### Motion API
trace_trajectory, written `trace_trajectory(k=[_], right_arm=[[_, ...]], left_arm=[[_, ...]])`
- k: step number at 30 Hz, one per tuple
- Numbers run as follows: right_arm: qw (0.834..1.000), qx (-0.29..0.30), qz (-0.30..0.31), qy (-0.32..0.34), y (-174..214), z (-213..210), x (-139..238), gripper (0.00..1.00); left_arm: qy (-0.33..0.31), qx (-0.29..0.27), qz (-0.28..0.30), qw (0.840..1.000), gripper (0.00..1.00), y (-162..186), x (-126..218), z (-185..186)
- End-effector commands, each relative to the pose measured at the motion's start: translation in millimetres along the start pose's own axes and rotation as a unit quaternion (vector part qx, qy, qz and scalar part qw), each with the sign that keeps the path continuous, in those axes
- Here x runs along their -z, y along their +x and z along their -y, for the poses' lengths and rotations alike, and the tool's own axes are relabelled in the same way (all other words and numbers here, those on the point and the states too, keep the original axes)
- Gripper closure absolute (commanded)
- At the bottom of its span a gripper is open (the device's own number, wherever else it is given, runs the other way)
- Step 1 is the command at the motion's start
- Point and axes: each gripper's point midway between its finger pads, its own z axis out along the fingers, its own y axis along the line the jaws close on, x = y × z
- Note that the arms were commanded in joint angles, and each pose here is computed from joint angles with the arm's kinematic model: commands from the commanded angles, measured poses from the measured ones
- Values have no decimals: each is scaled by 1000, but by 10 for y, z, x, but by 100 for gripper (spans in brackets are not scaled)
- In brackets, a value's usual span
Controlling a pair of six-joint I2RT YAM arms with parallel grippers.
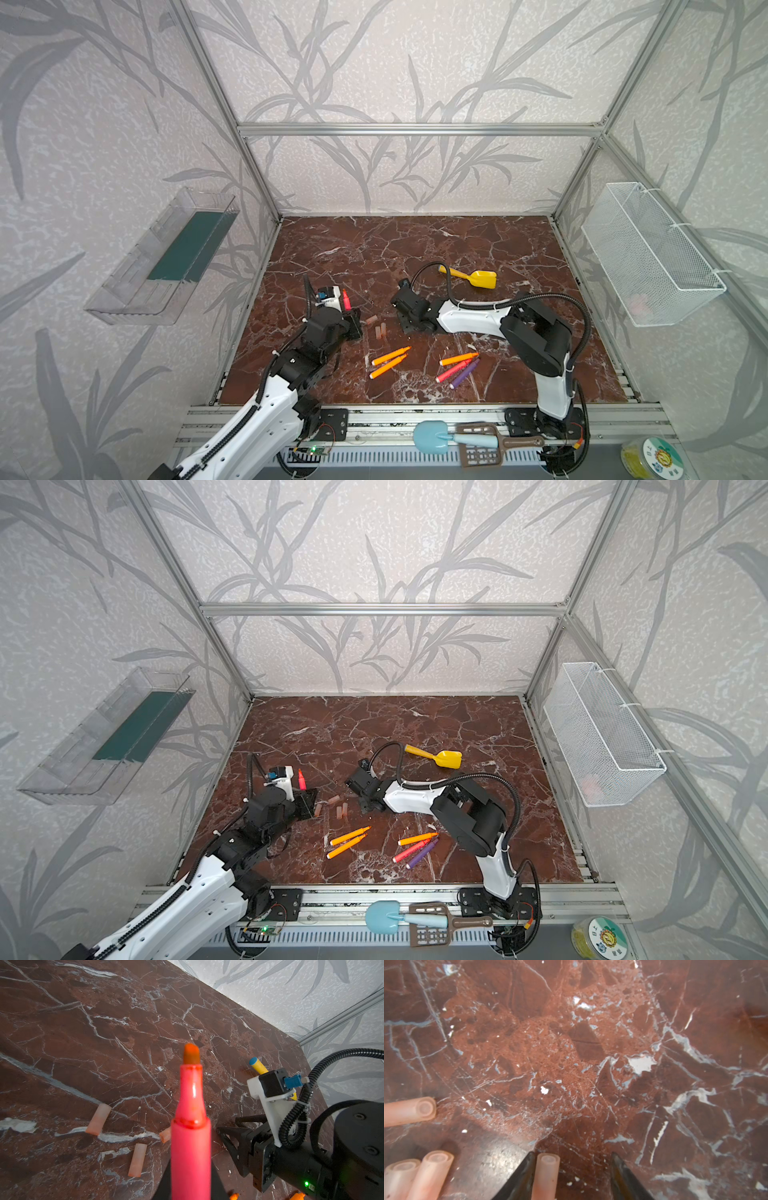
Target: Insert the pens into the pen caps
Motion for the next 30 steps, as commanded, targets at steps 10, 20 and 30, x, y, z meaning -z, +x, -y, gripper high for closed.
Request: trace_trajectory(k=[10, 20, 30], right_arm=[[999, 15, -40, -3, 174, -40, -155, 55], [998, 9, -60, 8, 280, 1, -174, 74], [998, 6, -64, 4, 323, -26, -124, 74]], left_arm=[[-13, -4, 3, 1000, 100, -5, 0, -59], [-12, -3, 4, 1000, 100, -16, 2, -52], [-12, -2, 3, 1000, 100, -1, -5, -56]])
